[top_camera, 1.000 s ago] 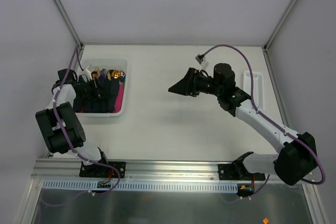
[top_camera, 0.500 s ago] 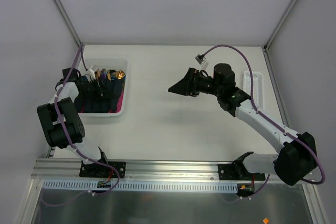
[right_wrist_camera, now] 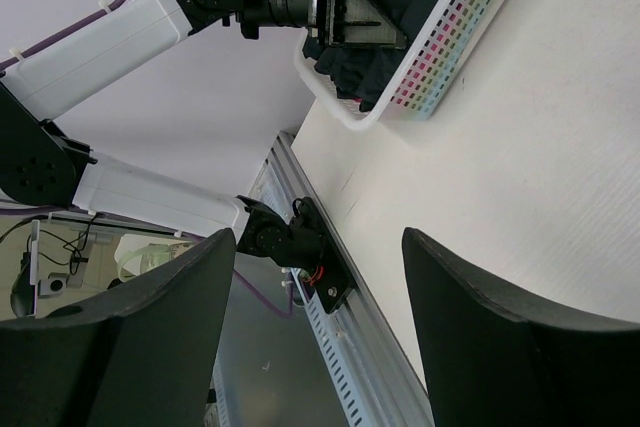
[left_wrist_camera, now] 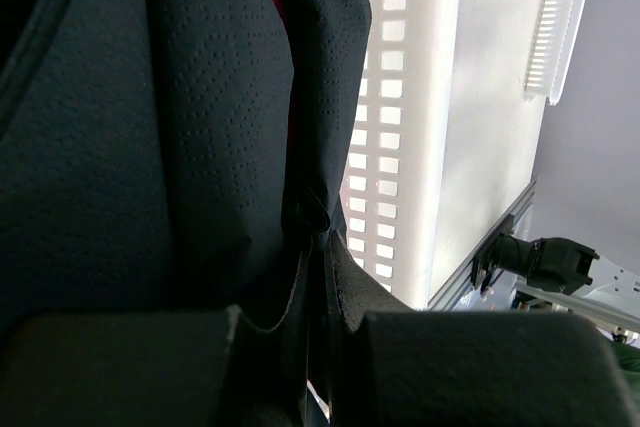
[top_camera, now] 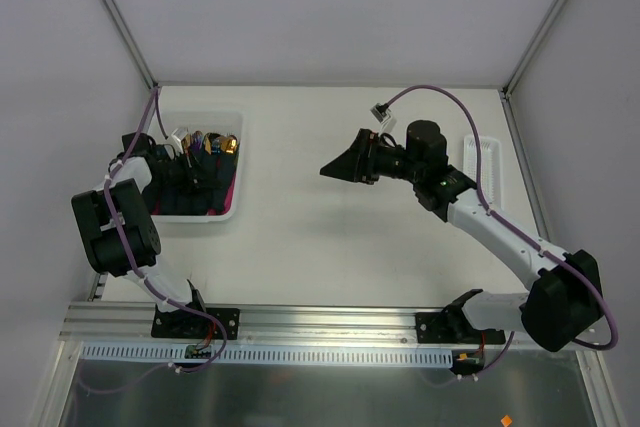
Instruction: Place the utensils on the paper napkin and roll it up
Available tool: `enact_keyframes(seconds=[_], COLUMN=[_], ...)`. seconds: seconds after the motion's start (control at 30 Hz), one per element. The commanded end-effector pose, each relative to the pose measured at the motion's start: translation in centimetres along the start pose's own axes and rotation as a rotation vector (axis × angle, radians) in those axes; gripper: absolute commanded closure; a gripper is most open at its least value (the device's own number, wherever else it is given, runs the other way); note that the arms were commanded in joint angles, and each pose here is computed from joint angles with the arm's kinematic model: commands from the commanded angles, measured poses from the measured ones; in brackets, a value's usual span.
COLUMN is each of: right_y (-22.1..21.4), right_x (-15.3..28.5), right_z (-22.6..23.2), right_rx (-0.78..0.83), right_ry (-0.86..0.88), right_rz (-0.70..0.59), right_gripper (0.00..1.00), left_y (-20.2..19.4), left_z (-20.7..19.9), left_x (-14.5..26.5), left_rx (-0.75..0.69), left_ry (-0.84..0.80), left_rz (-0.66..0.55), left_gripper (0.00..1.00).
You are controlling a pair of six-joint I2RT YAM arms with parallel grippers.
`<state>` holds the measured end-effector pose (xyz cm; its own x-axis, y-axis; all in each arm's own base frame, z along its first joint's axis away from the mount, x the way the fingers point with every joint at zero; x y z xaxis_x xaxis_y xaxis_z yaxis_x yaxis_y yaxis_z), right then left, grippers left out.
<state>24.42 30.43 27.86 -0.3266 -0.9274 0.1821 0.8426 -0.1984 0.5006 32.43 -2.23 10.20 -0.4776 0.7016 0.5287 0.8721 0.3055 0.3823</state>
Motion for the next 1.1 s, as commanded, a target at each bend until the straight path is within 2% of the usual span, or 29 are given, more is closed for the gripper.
enact_keyframes(seconds=[0.0, 0.07, 0.27, 0.4, 0.47, 0.53, 0.77, 0.87, 0.9, 1.0, 1.07], right_y=[0.8, 0.7, 0.8, 0.8, 0.9, 0.8, 0.7, 0.8, 0.9, 1.0, 1.0], right_x=[-0.1, -0.1, -0.1, 0.0, 0.0, 0.0, 0.2, 0.3, 0.4, 0.6, 0.6], right_z=[1.1, 1.1, 1.1, 1.2, 1.2, 1.2, 1.3, 1.5, 1.5, 1.5, 1.6], right_rx=[0.025, 0.020, 0.019, 0.015, 0.014, 0.012, 0.012, 0.016, 0.017, 0.018, 0.016], right_ry=[0.050, 0.053, 0.053, 0.056, 0.057, 0.059, 0.062, 0.066, 0.066, 0.068, 0.070], right_rz=[-0.014, -0.012, -0.014, -0.012, -0.013, -0.012, -0.014, -0.016, -0.018, -0.021, -0.019], right_gripper=[0.29, 0.29, 0.29, 0.29, 0.29, 0.29, 0.29, 0.29, 0.29, 0.29, 0.29], left_y=[-0.2, -0.1, -0.9, -1.3, -1.4, -1.3, -0.2, -0.6, -0.7, -0.7, -0.3], left_z=[-0.2, -0.3, 0.8, 1.4, 1.2, 1.0, -0.1, 0.2, 0.3, 0.5, 0.4], left_x=[-0.4, -0.5, -0.8, -0.9, -0.9, -0.9, -1.0, -1.0, -1.0, -0.4, 0.1], left_rx=[-0.009, -0.013, -0.027, -0.037, -0.029, -0.017, 0.023, 0.017, 0.008, -0.028, -0.063], left_ry=[-0.029, -0.030, 0.066, 0.129, 0.113, 0.115, 0.058, 0.086, 0.094, 0.141, 0.182], left_rz=[0.002, 0.001, 0.021, 0.033, 0.034, 0.028, -0.001, 0.002, 0.002, -0.014, -0.035], left_gripper=[1.00, 0.99, 0.89, 0.87, 0.90, 0.97, 0.97, 0.91, 0.85, 0.78, 0.70])
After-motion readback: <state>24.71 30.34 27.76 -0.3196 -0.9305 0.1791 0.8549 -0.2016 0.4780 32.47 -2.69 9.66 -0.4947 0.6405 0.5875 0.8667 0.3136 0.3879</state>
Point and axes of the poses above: each gripper's point midway between its finger pads, its own x axis back along the fingers, its own z axis along the line the jaws close on, y = z × x, the point moved 1 cm from there along x, back along the fingers, and after that the axes turned 4 degrees about -x, right-handed, at the moved point
